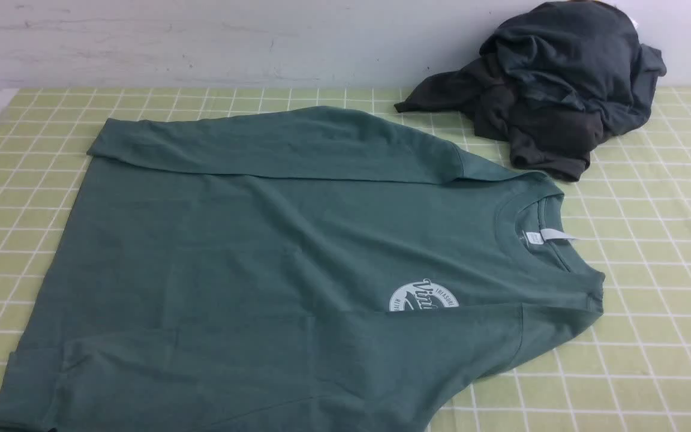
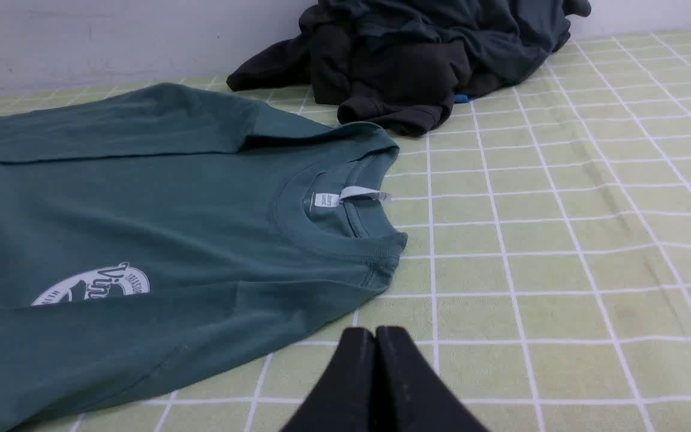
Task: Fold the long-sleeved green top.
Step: Use the left arm to clamp the cuff closest to it
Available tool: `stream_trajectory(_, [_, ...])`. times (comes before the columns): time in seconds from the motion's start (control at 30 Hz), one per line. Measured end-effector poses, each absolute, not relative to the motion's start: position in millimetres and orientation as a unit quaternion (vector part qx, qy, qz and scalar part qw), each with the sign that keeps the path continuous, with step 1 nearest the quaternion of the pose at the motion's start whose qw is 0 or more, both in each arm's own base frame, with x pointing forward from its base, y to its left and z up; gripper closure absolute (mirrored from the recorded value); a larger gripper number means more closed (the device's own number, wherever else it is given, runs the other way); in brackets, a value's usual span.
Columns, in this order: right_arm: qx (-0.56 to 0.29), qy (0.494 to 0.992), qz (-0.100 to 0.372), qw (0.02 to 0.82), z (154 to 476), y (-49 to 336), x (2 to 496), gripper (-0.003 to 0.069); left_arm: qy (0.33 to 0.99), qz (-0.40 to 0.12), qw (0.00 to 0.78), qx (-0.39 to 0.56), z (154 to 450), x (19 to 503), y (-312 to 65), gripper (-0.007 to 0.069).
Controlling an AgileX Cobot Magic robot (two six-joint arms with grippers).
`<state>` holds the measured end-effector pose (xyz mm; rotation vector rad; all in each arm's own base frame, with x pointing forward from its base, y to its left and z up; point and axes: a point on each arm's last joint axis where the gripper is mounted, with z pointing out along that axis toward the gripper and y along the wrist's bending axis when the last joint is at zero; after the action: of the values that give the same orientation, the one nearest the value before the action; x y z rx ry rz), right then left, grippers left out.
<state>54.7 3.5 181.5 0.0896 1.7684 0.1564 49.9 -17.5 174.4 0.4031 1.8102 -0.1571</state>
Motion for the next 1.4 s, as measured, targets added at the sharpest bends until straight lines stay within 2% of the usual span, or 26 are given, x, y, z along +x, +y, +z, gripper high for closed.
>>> stream_trajectory(0.83, [0.039,0.772,0.068,0.630,181.5,3.5,54.7,0.0673,0.780,-0.067,0.597,0.175,174.4,49.9,-17.5,0.0599])
stream_trajectory(1.17, [0.039,0.771,0.068,0.632,181.8,3.5,54.7,0.0673,0.775,-0.045,0.601,0.189,174.2,50.6,-16.0,0.0599])
stream_trajectory(1.3, [0.039,0.759,0.069,0.647,184.5,3.4,55.5,0.0673,0.765,-0.045,0.615,0.188,175.7,51.6,-16.3,0.0599])
stream_trajectory(1.37, [0.039,0.734,0.072,0.674,190.9,3.2,56.3,0.0673,0.746,-0.047,0.639,0.184,181.0,52.7,-16.9,0.0599])
stream_trajectory(1.4, [0.040,0.705,0.075,0.704,198.6,2.9,56.6,0.0673,0.718,-0.050,0.671,0.178,188.9,53.6,-17.5,0.0599])
